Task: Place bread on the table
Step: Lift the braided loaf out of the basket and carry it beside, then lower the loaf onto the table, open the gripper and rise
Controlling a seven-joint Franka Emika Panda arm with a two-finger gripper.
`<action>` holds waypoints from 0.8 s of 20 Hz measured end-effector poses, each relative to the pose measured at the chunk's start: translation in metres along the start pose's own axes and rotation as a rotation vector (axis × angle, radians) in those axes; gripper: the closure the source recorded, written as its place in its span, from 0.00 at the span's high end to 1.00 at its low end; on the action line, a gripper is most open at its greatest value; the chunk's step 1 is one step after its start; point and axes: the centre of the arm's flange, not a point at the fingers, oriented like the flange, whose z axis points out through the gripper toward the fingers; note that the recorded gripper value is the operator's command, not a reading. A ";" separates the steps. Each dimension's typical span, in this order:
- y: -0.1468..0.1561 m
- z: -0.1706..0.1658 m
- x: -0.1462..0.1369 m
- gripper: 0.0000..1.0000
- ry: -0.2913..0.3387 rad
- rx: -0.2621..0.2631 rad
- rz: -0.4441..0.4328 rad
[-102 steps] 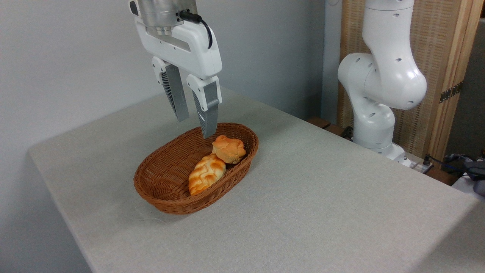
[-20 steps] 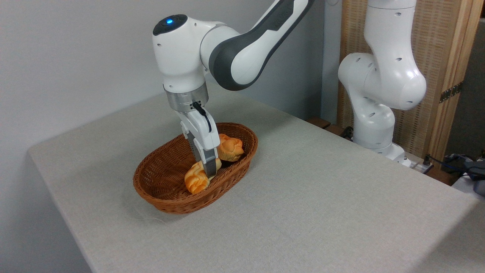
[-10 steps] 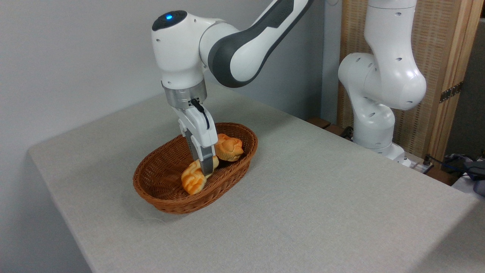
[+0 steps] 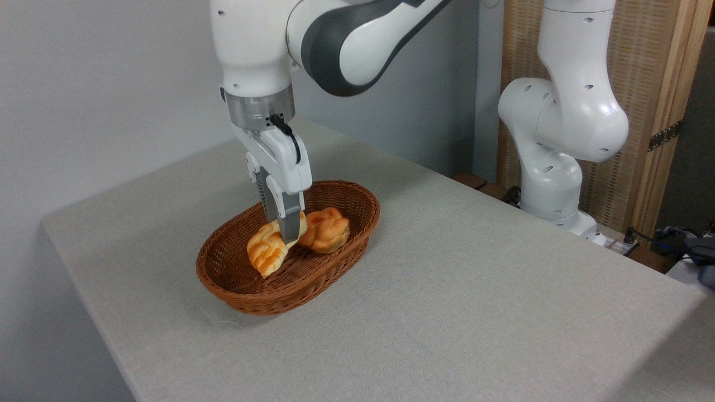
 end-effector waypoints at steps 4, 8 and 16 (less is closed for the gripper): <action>-0.017 -0.019 -0.016 0.49 -0.021 0.004 -0.029; -0.061 -0.036 -0.061 0.53 -0.053 0.065 -0.099; -0.131 -0.024 -0.109 1.00 0.001 0.145 -0.200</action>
